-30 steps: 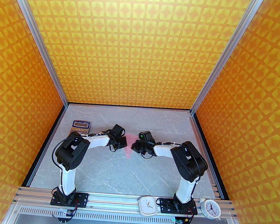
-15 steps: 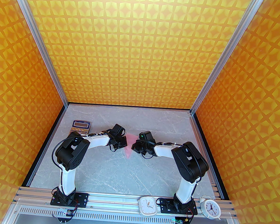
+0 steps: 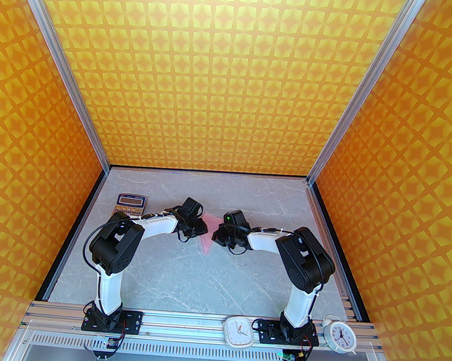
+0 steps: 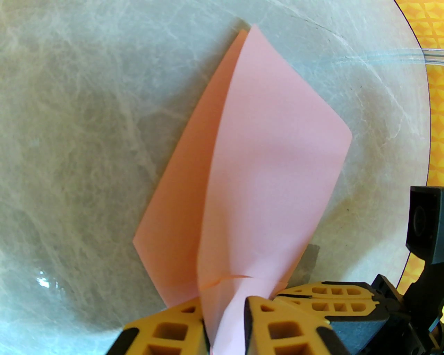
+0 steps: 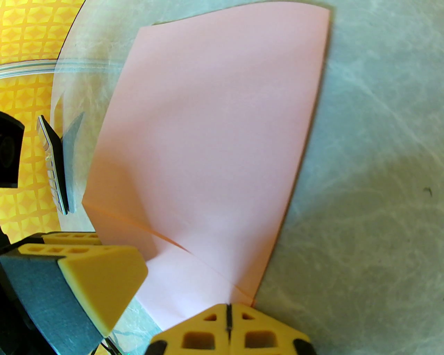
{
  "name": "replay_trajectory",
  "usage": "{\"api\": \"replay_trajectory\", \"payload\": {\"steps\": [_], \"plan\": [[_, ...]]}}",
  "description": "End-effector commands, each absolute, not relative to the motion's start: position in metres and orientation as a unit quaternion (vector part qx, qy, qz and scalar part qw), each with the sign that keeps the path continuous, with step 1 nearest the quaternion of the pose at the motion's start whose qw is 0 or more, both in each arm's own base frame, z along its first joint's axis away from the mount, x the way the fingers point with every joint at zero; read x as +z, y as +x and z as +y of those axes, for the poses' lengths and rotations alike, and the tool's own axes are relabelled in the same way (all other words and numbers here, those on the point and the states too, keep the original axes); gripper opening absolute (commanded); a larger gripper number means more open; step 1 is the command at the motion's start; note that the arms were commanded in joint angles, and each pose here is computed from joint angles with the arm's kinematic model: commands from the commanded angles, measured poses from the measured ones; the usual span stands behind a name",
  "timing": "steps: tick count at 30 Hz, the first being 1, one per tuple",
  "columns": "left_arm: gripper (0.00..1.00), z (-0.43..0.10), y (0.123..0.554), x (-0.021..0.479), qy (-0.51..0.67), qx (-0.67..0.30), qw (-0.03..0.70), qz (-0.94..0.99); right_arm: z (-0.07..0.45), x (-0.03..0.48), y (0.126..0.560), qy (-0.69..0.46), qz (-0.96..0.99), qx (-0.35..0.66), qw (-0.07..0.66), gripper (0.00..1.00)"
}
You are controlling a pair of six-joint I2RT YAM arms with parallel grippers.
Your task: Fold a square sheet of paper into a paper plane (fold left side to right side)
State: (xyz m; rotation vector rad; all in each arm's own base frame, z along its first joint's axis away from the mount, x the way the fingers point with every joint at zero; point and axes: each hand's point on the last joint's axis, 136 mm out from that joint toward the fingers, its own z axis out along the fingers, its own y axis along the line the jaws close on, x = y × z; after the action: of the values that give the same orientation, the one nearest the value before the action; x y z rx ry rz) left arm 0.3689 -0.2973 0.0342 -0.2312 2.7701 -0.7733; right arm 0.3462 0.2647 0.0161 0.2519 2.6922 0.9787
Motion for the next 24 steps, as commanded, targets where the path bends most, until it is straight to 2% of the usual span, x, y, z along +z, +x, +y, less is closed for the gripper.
{"api": "replay_trajectory", "payload": {"steps": [1,10,17,24], "plan": [[0.22,-0.298,0.377,0.053,-0.066,-0.262,0.152,0.951,0.248,-0.017,0.331,0.096,0.949,0.284,0.097,0.0],[0.2,-0.304,0.384,0.067,-0.063,-0.283,0.172,0.941,0.248,-0.019,0.331,0.094,0.95,0.282,0.093,0.0],[0.26,-0.316,0.386,0.081,-0.064,-0.334,0.191,0.921,0.249,-0.02,0.33,0.093,0.95,0.282,0.09,0.0],[0.27,-0.322,0.387,0.083,-0.069,-0.357,0.189,0.912,0.248,-0.022,0.329,0.093,0.952,0.279,0.086,0.0]]}}
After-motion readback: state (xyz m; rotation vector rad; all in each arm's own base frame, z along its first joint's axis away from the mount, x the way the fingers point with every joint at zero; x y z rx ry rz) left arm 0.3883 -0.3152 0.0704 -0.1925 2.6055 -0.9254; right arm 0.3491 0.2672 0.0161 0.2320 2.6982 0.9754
